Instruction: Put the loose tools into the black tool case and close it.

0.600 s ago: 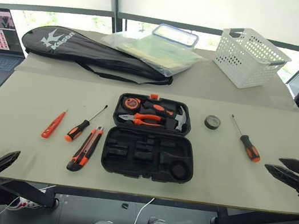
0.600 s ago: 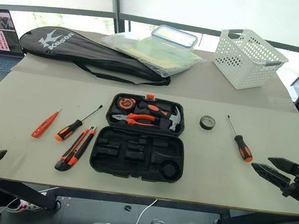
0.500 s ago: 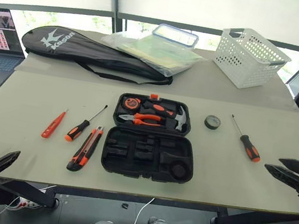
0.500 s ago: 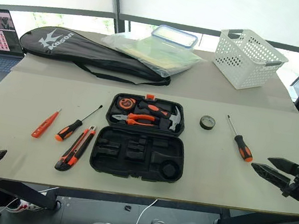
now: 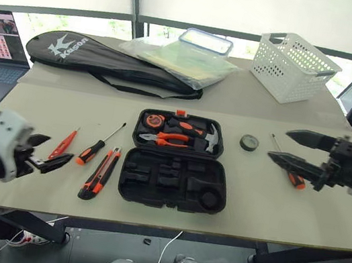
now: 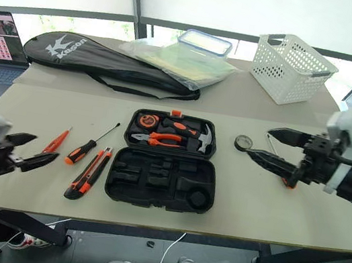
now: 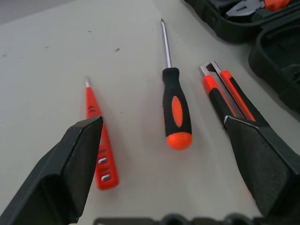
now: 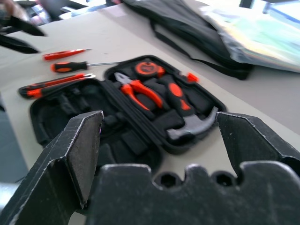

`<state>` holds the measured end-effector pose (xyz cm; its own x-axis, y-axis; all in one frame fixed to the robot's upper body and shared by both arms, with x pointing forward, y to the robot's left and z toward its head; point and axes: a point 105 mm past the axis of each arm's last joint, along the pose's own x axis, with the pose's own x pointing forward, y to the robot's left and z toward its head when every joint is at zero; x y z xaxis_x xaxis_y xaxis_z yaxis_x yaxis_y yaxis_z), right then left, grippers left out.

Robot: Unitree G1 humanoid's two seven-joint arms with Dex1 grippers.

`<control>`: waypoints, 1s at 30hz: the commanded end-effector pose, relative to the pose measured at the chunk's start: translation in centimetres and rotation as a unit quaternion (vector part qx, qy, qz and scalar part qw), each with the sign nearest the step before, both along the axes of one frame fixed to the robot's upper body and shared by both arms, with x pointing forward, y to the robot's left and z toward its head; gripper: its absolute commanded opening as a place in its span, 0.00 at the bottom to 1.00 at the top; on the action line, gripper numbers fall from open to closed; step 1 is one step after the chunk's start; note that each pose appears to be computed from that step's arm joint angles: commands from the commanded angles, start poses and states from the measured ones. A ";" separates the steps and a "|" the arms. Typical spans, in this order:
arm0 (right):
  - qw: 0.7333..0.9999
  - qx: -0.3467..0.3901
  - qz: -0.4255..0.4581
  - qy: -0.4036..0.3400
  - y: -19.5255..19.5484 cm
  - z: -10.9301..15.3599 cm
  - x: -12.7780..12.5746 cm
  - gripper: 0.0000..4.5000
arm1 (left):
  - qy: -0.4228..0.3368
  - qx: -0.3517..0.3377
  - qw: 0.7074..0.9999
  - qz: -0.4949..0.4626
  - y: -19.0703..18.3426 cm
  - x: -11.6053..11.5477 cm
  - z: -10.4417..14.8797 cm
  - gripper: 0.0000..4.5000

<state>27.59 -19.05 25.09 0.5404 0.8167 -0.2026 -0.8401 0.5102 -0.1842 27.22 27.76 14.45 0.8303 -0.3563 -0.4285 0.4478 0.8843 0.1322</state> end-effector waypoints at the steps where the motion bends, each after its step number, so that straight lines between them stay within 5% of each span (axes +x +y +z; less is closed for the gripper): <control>1: 0.997 -0.044 0.058 -0.029 2.3 -0.1 -0.8 1.00 | 0.033 0.028 0.999 -0.008 -0.4 1.5 -1.3 0.98; 7: 0.988 -0.045 0.137 -0.045 5.3 0.0 -2.3 1.00 | 0.056 0.032 0.998 -0.022 -0.9 4.0 -3.1 0.98; 10: 0.986 -0.043 0.154 -0.051 6.1 -0.1 -2.6 1.00 | 0.066 0.042 0.996 -0.033 -1.0 4.7 -4.2 0.83; 17: 0.983 -0.040 0.166 -0.059 6.6 -0.2 -2.8 1.00 | 0.073 0.017 0.996 -0.044 -1.6 5.3 -4.3 0.24; 21: 0.984 -0.056 0.154 -0.064 6.3 -0.6 -2.5 1.00 | 0.010 -0.004 0.998 -0.064 -1.4 6.6 -0.4 0.21; 25: 0.985 -0.071 0.150 -0.050 6.6 -1.3 -2.5 1.00 | -0.075 -0.002 0.976 -0.206 -5.6 6.6 5.2 0.21; 30: 0.984 -0.078 0.152 -0.039 6.5 -1.9 -2.9 1.00 | -0.088 0.061 0.933 -0.343 -10.1 6.1 6.0 0.21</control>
